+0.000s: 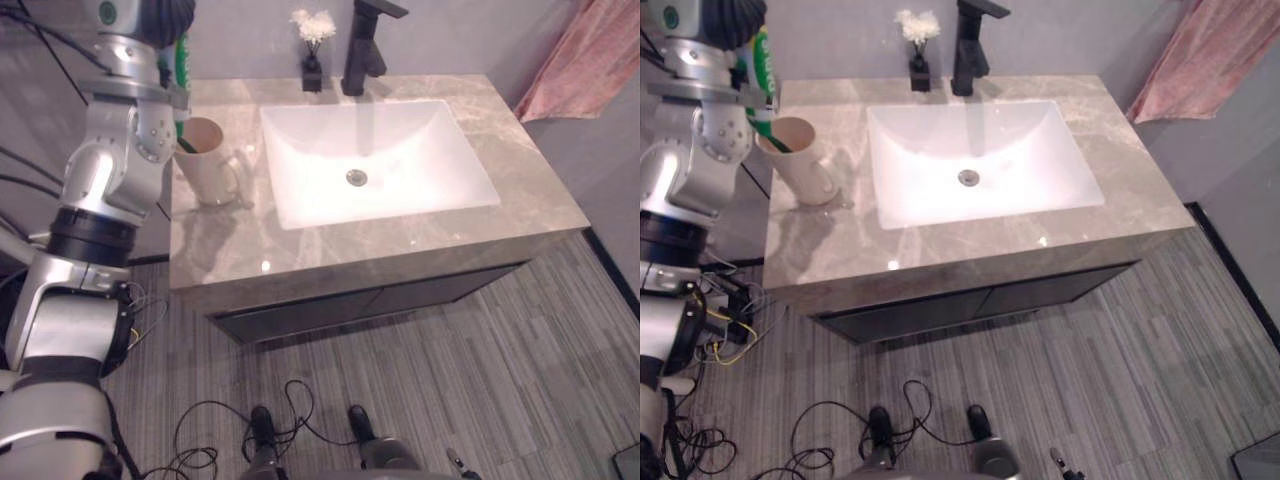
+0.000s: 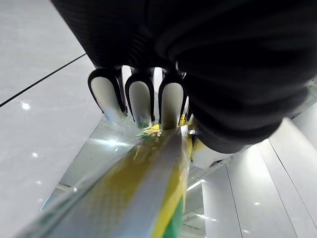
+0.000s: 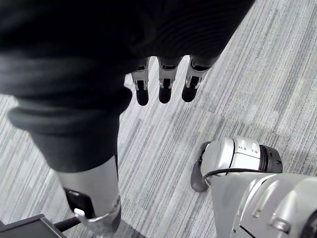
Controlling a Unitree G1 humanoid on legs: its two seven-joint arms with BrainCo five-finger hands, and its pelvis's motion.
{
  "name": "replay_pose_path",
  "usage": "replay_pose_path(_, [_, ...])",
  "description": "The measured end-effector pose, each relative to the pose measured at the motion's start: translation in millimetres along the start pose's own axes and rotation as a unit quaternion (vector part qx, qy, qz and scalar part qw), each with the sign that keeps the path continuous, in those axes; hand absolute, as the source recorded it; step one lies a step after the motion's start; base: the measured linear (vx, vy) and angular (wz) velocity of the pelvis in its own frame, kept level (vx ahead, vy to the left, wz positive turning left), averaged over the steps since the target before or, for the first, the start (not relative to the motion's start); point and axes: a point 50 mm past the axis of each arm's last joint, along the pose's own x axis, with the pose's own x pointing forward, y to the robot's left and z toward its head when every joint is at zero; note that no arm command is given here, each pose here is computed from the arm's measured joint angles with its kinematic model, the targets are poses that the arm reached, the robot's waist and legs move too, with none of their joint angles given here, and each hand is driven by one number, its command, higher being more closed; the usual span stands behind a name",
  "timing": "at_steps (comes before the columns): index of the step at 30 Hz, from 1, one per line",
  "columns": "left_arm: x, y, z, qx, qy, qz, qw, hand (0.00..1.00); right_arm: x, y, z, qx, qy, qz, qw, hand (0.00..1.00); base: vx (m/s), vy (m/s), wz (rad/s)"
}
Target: Organize washtable
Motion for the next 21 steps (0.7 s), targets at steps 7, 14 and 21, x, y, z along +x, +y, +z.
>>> replay_pose_path(7, [-0.1,-0.4,0.1,0.0,0.0,-0.002,1.0,1.0,0.0,0.3,0.0,-0.001,0.0,0.001,1.0,0.0,0.0,0.004,0.0])
replay_pose_path(14, [-0.2,-1.7,0.8,-0.002,0.0,-0.01,1.0,1.0,0.2,0.1,1.1,-0.001,-0.002,0.001,1.0,0.0,0.0,0.0,0.0])
replay_pose_path(21, [-4.9,-7.4,2.8,-0.01,0.004,-0.018,1.0,1.0,0.7,-1.7,4.1,-0.005,-0.005,-0.001,1.0,0.0,0.0,0.0,0.0])
